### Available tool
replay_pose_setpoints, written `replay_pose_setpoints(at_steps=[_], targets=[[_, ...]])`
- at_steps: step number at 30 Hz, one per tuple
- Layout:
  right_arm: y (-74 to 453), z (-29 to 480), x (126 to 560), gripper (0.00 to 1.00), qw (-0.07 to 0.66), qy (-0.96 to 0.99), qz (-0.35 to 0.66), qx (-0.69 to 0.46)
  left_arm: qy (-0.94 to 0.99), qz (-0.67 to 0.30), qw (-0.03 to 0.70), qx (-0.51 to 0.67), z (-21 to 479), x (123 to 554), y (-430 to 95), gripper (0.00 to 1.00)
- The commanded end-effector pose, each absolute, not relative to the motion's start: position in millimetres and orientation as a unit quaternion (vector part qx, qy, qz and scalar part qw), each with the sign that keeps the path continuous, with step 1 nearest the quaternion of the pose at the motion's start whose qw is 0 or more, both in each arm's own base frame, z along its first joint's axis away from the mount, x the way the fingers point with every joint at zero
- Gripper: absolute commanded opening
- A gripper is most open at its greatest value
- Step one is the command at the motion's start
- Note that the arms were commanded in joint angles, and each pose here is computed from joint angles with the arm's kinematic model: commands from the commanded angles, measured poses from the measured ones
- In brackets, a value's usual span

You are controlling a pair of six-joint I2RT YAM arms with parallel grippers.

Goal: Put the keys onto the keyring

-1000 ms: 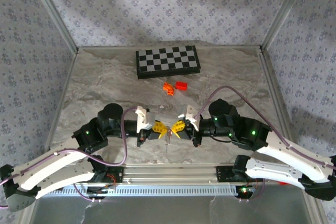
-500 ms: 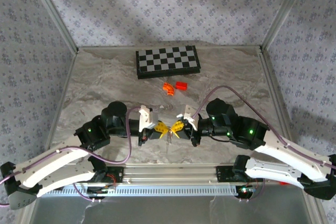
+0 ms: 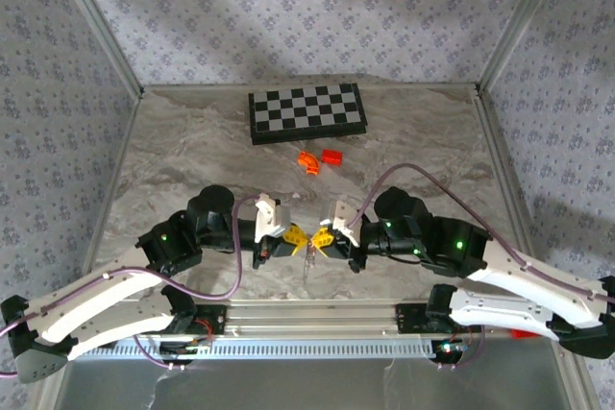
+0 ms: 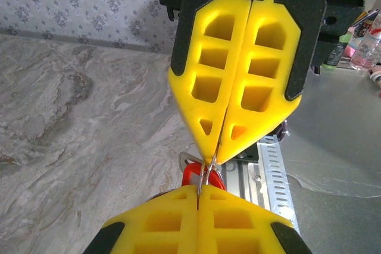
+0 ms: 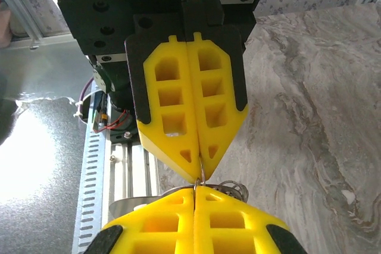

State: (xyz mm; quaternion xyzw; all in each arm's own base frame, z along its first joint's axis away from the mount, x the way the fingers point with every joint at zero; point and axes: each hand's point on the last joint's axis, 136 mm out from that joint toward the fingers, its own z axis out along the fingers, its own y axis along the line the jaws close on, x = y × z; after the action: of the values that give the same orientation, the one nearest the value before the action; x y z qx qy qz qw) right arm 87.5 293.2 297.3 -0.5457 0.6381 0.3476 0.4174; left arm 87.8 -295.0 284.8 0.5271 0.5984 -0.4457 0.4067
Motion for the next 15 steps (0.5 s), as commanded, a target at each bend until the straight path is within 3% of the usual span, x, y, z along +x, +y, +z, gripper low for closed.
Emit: replay_pose_setpoints(at_steps=[1, 15], targets=[[294, 300, 81, 0.0, 0.438, 0.615, 0.333, -0.565, 0.567, -0.455, 0.437, 0.529, 312, 86, -298, 0.0], [291, 274, 78, 0.0, 0.456, 0.6, 0.273, -0.598, 0.567, -0.456, 0.446, 0.521, 311, 87, -296, 0.0]])
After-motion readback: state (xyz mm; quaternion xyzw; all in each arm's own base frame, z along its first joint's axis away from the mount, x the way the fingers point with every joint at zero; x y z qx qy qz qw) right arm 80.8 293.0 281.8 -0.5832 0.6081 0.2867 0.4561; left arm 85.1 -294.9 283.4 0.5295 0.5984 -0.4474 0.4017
